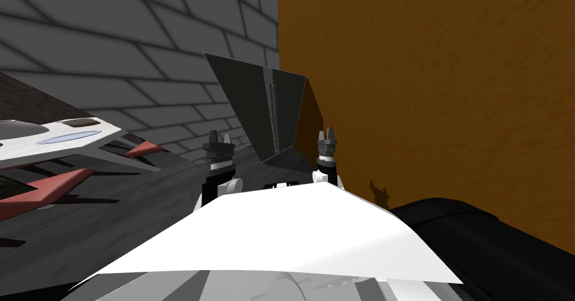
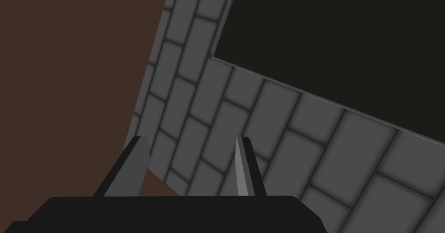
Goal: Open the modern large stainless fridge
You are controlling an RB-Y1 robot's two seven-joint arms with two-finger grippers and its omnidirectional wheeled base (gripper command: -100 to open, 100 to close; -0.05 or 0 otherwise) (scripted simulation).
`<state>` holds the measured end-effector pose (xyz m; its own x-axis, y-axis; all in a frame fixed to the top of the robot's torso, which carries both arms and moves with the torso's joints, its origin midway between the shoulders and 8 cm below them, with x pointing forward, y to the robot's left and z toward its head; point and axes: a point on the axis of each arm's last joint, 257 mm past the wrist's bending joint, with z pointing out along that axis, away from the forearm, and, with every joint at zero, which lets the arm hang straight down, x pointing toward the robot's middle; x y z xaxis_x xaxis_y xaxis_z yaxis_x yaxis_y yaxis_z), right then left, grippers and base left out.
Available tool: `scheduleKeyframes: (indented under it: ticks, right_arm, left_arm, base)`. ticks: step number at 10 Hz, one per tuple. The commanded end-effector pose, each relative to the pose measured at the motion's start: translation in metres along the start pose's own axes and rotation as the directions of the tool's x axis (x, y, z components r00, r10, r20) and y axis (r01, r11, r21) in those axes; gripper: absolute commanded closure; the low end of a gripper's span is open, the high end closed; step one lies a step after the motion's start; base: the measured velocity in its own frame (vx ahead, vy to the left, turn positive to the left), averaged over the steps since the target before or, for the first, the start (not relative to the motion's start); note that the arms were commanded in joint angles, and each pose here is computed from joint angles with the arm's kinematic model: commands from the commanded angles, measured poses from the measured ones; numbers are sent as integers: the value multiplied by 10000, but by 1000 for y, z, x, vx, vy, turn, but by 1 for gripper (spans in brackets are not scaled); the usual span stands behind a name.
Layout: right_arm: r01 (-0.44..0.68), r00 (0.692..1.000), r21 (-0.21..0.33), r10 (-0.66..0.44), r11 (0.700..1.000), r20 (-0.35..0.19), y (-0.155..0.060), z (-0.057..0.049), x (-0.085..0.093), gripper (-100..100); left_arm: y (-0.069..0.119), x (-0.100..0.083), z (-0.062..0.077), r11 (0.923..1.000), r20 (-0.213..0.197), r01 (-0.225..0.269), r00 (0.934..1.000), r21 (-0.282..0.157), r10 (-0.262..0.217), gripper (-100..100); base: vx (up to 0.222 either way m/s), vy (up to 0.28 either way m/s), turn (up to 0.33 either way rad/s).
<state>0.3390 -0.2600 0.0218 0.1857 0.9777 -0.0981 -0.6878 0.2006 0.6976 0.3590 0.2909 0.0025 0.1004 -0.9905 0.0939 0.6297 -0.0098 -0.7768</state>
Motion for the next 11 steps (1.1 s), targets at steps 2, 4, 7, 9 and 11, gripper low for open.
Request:
scheduleKeyframes:
  ticks: [2, 4, 7, 9, 11]
  right_arm:
    - [0, 10000, 0, 0, 10000, 0, 0, 0, 0, 0]
    - [0, 10000, 7, 0, 10000, 0, 0, 0, 0, 0]
    - [1, 10000, 8, -1, 10000, 0, 0, 0, 0, 0]
    - [0, 10000, 8, 0, 10000, 0, 0, 0, 0, 0]
    - [0, 10000, 8, 0, 10000, 0, 0, 0, 0, 0]
  left_arm:
    - [4, 1, 2, 9999, -245, -104, 9996, -54, 102, -100]
    - [12, -1, 8, 9996, -542, -234, 9983, -139, 226, -100]
    - [31, -12, 24, 9989, -720, -349, 9969, -306, 326, -100]
    - [36, -17, 34, 9990, -716, -329, 9970, -294, 308, -100]
    - [47, -33, 49, 9988, -560, -313, 9980, -379, 292, -100]
  base:
    - [4, 1, 4]
    - [11, 2, 12]
    - [21, 3, 20]
    - [19, -1, 11]
    - [33, -3, 33]
